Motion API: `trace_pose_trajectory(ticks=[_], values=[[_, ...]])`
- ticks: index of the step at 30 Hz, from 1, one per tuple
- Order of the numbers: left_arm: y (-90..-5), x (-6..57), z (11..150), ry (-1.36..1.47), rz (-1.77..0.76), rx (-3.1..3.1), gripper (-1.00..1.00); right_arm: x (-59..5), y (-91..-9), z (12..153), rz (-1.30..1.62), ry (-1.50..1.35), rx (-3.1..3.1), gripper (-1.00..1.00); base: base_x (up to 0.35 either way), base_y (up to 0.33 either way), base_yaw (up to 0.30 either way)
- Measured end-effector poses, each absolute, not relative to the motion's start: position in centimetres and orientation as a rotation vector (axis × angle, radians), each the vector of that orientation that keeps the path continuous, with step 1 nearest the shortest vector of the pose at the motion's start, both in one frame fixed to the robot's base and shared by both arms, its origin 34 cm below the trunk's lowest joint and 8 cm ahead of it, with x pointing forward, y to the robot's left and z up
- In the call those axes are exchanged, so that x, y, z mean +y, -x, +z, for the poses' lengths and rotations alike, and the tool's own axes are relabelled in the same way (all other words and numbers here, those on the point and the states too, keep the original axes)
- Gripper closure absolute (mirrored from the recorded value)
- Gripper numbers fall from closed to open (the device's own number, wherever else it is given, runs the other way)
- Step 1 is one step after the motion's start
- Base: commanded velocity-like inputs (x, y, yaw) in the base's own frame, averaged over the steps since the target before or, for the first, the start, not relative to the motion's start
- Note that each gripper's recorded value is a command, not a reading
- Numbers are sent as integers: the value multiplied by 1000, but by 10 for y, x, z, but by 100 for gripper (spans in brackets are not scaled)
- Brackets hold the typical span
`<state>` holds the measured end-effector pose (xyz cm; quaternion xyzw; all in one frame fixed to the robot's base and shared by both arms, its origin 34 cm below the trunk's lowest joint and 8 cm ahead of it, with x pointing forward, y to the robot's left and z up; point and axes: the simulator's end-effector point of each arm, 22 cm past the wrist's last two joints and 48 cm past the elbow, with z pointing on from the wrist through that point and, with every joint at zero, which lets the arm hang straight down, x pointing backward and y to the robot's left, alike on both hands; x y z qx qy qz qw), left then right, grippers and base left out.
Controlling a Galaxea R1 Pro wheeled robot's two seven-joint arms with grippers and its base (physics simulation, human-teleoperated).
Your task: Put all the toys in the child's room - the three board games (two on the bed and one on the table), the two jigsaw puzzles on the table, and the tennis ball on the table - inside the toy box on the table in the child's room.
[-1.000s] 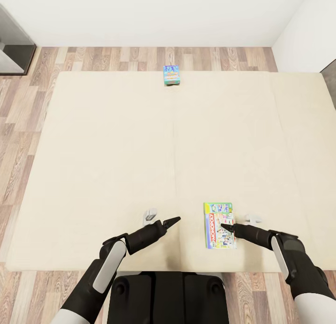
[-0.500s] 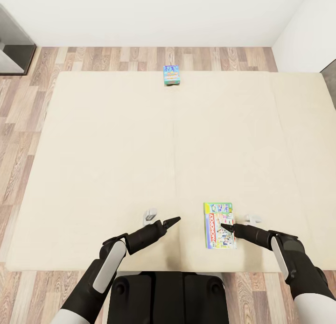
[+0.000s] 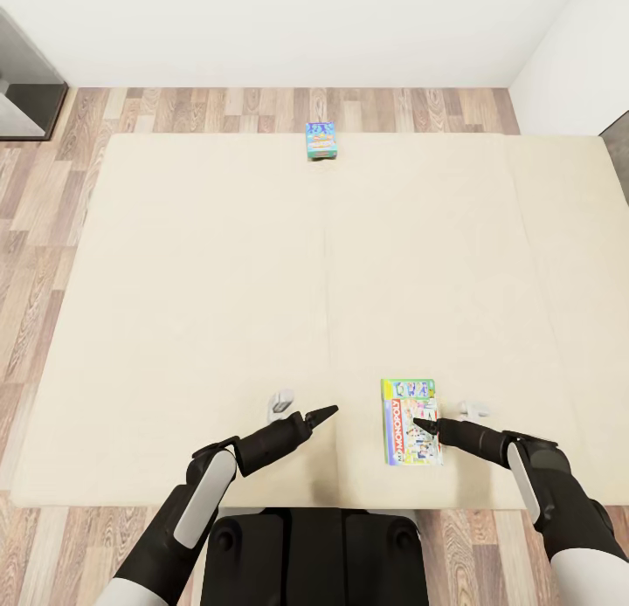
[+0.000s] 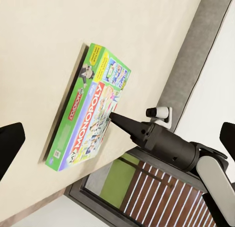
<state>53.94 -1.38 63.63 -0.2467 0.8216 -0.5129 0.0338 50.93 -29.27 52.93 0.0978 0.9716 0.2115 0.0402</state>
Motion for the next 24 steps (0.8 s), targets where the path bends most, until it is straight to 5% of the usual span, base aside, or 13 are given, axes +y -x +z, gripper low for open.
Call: trace_pose_trajectory(ticks=[11, 24], values=[[-540, -14, 636, 758, -1577, 2527, -100, -293, -509, 529, 649, -300, 2976, -100, 0, 70, 0], [-539, -14, 636, 759, -1577, 2527, -100, -292, -510, 530, 653, -298, 2973, -100, 0, 245, 0]])
